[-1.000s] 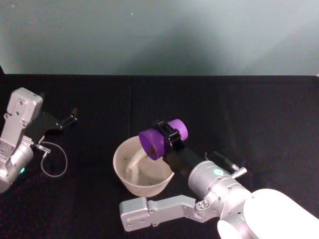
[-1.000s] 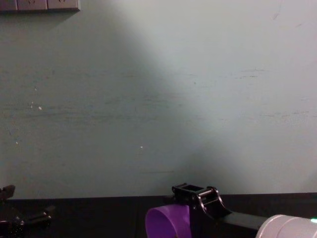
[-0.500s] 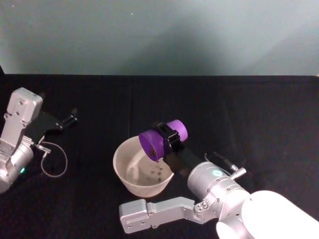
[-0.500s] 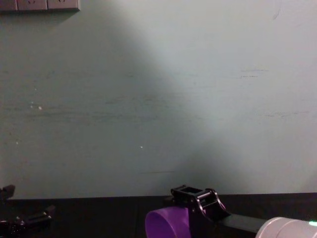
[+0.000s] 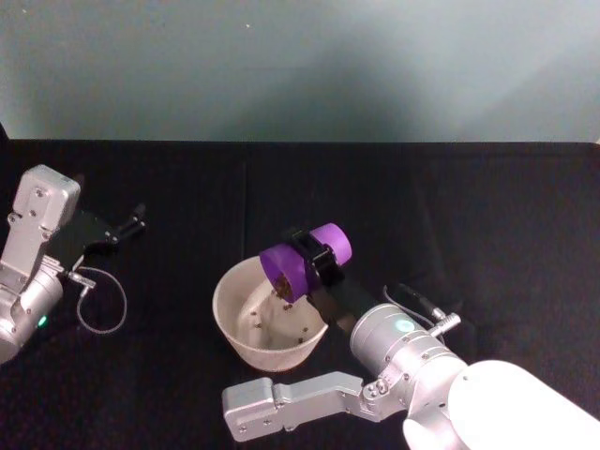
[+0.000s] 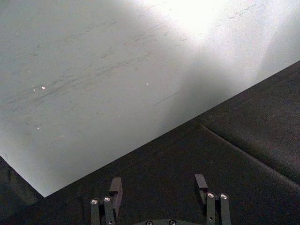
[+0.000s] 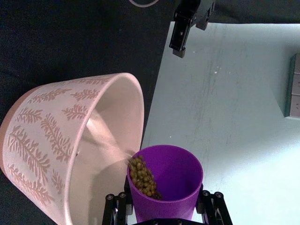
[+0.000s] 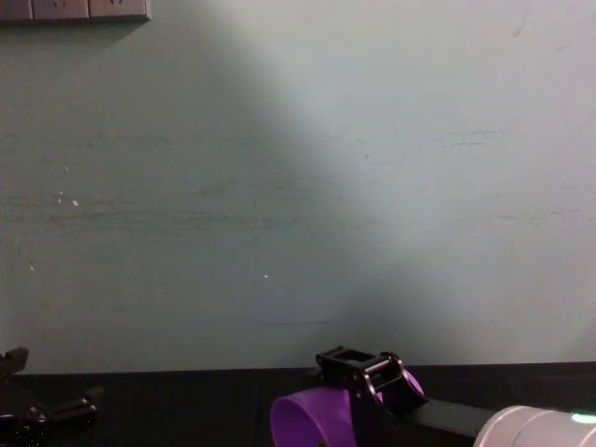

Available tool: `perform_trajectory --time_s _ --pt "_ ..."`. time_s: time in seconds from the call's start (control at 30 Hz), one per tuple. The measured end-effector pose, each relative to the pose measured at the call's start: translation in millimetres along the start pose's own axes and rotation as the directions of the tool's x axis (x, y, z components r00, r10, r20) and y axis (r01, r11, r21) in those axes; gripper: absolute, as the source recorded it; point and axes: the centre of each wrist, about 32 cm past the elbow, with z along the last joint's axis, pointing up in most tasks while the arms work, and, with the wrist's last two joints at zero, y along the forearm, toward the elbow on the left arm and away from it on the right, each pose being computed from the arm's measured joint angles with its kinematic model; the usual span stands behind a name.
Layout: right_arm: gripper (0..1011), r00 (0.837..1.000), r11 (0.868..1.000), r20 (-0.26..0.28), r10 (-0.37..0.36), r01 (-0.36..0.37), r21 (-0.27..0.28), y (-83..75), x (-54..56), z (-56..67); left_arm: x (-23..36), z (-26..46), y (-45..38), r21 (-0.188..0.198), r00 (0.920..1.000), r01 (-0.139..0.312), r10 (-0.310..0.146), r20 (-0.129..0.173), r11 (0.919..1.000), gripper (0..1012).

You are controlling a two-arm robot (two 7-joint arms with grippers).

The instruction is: Pick up the cup and pour the mung beans from the cup into the bowl.

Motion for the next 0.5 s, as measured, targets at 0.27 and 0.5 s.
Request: perform_trajectory --time_s 0.27,0.5 --pt "724 1.0 1.0 0.017 -0.002 0.003 -0.006 -0.3 0.2 1.3 0.0 0.0 0.0 0.0 1.0 0.0 0.0 0.0 1.0 1000" --pt "724 0.999 1.0 0.033 -0.01 0.01 -0.015 -1.5 0.0 2.6 0.0 0.0 0.0 0.0 1.0 0.0 0.0 0.0 1.0 1000"
